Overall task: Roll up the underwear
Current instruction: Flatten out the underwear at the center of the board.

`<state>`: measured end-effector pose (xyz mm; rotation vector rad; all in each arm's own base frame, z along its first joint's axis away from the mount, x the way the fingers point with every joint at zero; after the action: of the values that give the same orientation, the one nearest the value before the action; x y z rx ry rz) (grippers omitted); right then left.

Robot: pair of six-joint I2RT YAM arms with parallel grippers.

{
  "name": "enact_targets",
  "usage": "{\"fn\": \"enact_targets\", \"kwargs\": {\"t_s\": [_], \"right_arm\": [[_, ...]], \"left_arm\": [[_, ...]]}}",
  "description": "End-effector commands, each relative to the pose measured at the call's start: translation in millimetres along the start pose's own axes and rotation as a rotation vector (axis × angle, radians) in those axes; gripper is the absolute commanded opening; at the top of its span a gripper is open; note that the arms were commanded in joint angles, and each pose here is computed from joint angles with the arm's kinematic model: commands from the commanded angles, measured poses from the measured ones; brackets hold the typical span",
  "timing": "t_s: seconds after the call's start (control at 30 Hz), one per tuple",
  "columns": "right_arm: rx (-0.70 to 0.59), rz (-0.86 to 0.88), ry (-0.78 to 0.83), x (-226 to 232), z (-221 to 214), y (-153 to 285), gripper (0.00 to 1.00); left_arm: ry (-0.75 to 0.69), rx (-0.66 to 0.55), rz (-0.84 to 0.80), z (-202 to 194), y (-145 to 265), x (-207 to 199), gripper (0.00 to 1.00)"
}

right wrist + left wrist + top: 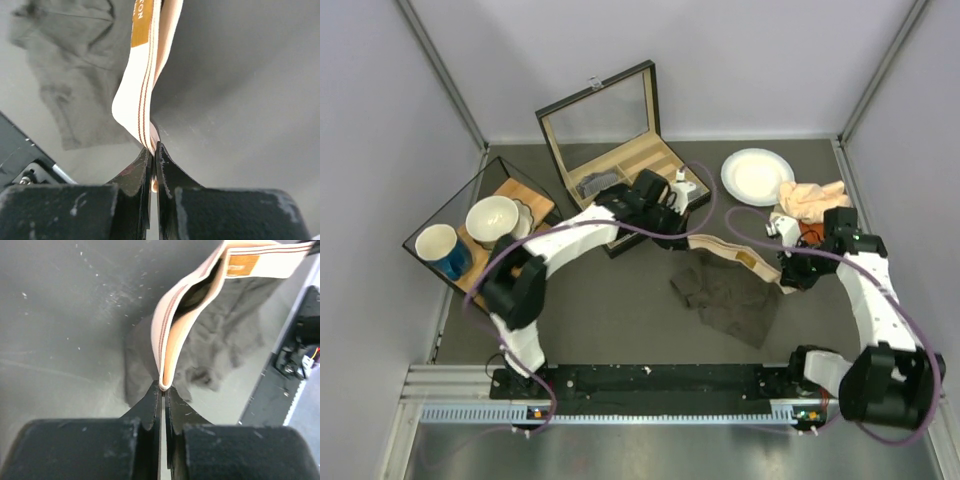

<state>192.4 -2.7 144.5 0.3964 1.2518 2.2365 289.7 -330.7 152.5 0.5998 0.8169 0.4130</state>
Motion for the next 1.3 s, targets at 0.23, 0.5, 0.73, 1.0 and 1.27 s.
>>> {"fn": "enact_targets", "kwargs": {"t_s": [0.23, 0.5, 0.73, 1.0, 1.27], "right_arm": [[-0.369, 0.082, 0.544, 110.3, 72.8, 121.2, 0.0], [-0.513, 0.075, 0.511, 129.7, 87.8, 144.4, 0.0], [-0.26, -0.072, 0.161, 57.5, 62.8, 61.2, 0.0], [0.034, -0.09, 0.032, -9.6, 35.0, -3.9, 0.25], [-0.081, -0.129, 0.141, -12.2, 45.0, 13.1, 0.57]], "left_arm": [[-0.13, -0.159, -0.001, -43.9, 190.4, -100.4, 0.0], [-0.195, -0.308, 0.047, -24.8, 246.9, -129.3, 0.0], [-0.141, -0.115, 0.005, 25.4, 131.7, -89.0, 0.0], [-0.043, 0.01, 0.173, 84.5, -22.7, 0.2, 0.18], [-0.138, -0.288, 0.406, 142.4, 38.5, 14.2, 0.48]]}}
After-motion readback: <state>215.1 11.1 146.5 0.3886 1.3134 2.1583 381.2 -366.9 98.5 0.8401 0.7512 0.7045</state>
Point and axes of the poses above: each gripper's point midway between its finger pads, its own y axis back along the fingers, its own x axis along the line the jaws close on, z = x × y, the point moved 6 cm from there along y, back along the fingers, and after that the axes turned 10 degrees about y, right-handed, at the moved point
